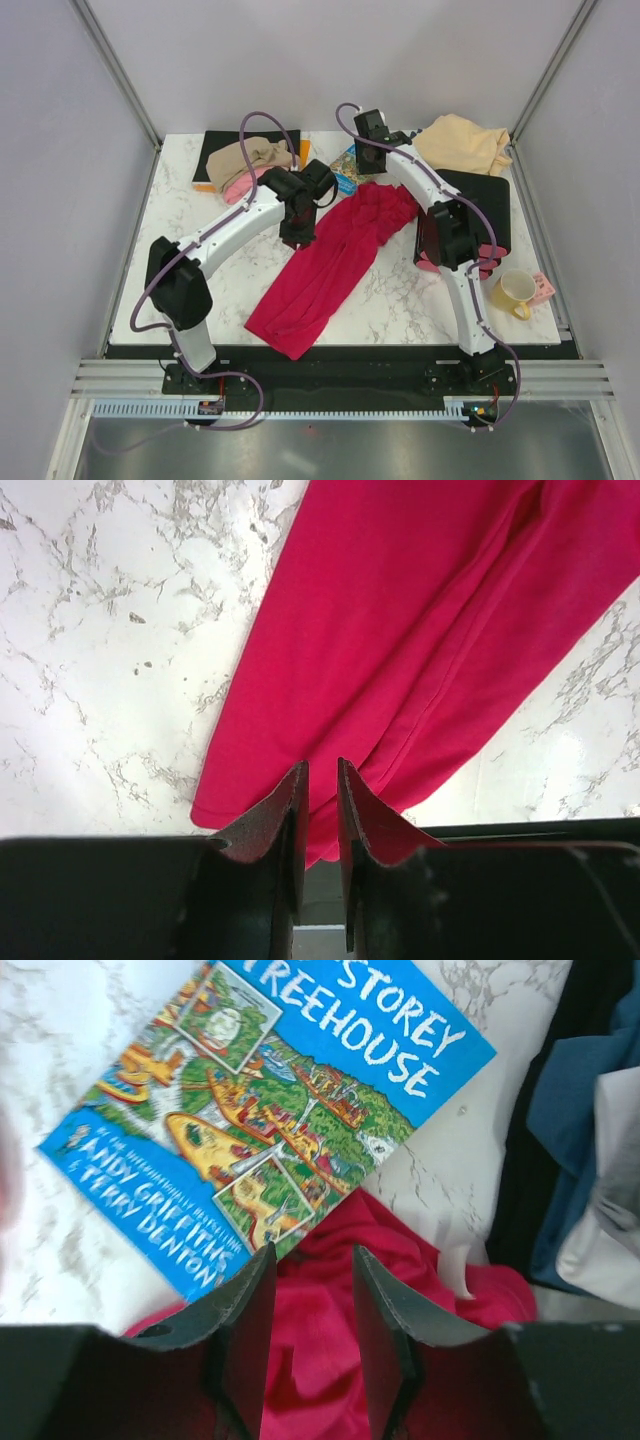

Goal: Fold and stack the t-shirts

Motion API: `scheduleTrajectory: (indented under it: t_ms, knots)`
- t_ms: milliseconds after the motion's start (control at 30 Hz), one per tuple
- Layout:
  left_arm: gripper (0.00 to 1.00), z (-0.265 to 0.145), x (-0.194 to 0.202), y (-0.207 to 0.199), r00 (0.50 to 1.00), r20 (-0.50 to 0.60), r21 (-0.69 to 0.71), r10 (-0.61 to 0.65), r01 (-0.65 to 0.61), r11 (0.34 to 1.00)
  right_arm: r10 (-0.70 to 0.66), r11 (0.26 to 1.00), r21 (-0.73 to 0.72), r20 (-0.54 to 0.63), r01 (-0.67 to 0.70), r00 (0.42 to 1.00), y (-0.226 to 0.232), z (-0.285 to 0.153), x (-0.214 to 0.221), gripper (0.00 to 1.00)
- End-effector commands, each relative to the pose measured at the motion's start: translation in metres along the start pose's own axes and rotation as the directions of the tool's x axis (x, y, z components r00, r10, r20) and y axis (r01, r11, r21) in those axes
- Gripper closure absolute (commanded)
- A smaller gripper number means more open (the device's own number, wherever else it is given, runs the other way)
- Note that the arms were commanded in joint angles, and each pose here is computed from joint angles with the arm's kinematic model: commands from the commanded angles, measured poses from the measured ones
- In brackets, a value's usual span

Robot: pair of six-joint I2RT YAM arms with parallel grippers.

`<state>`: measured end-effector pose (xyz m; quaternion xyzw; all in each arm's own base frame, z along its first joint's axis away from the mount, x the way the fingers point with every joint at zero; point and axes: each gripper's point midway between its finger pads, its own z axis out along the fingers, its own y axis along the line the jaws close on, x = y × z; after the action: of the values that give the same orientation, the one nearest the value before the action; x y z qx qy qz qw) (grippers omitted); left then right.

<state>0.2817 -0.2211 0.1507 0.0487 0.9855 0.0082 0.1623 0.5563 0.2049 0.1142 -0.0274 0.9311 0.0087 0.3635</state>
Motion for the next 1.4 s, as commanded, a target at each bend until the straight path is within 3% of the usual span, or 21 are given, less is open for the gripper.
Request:
scheduleTrajectory:
  t_ms: [0,567,1367]
  knots:
    - [0.75,-0.007,0.010,0.012,1.000,0.009,-0.035,-0.024,0.025,0.999,0.059,0.997,0.038,0.088,-0.062,0.994,-0.012,0.023,-0.020,0.56]
    - [0.76,0.017,0.018,0.014,0.999,-0.050,-0.064,0.016,-0.019,0.998,0.113,0.993,0.025,0.030,-0.114,0.993,-0.036,0.063,0.002,0.50]
    - [0.76,0.032,0.015,0.017,0.995,-0.095,-0.077,0.010,-0.018,0.997,0.222,0.948,-0.198,-0.158,-0.251,0.962,-0.002,0.112,0.054,0.47]
